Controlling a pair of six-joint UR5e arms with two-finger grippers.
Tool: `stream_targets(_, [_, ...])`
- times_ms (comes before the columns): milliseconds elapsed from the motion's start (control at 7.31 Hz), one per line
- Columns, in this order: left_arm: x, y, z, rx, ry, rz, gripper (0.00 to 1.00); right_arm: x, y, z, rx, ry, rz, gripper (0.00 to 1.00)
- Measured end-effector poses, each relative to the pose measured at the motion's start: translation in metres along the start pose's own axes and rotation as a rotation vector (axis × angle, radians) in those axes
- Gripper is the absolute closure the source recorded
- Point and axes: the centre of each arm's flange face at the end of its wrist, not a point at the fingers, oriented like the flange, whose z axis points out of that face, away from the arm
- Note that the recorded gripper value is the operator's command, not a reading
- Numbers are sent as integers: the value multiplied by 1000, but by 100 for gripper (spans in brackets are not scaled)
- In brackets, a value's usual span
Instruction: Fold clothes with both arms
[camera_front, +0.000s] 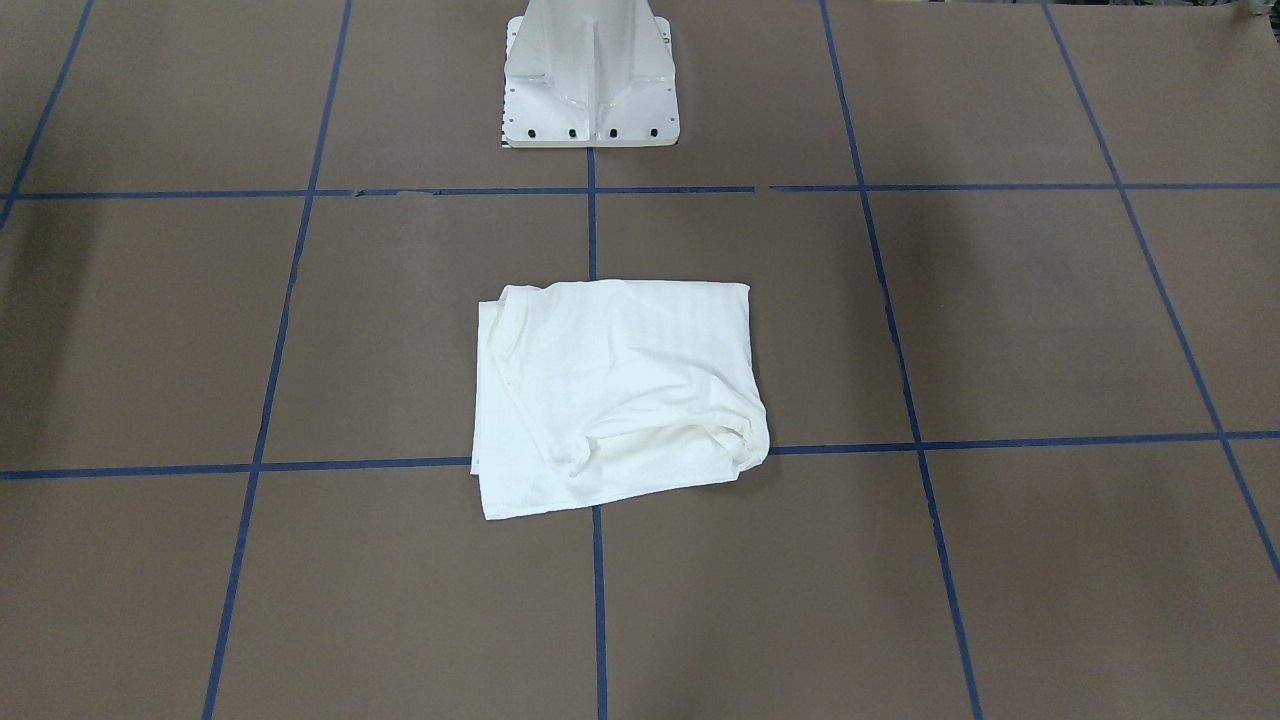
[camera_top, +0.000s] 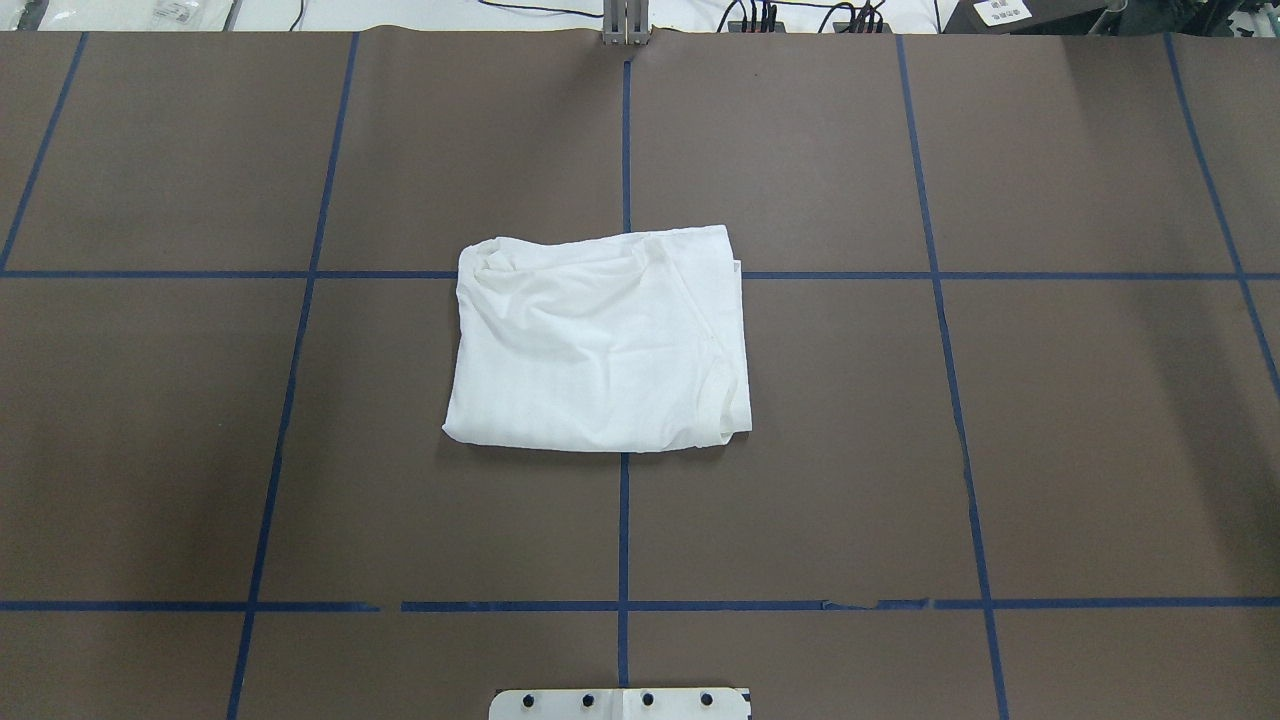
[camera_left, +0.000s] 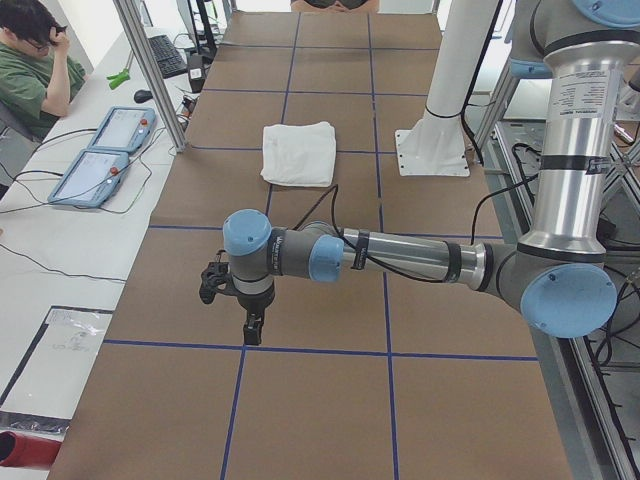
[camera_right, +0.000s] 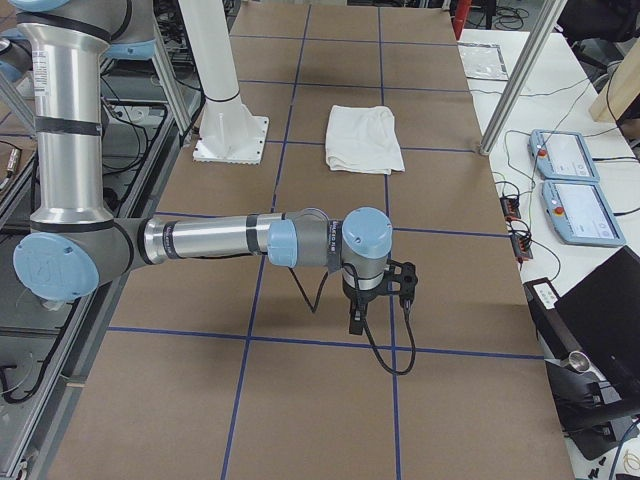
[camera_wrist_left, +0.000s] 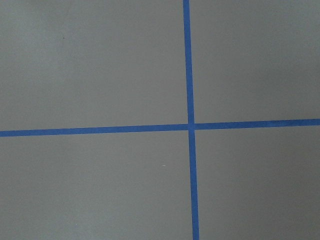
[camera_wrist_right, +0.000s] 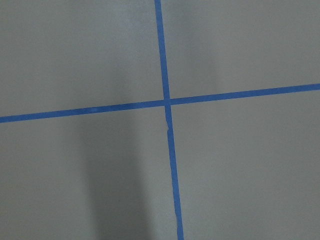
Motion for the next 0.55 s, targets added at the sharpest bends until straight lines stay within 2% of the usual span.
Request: stream_targets(547, [3,1,0,-3,32,-1,0,1,0,1,-1,2,1,0])
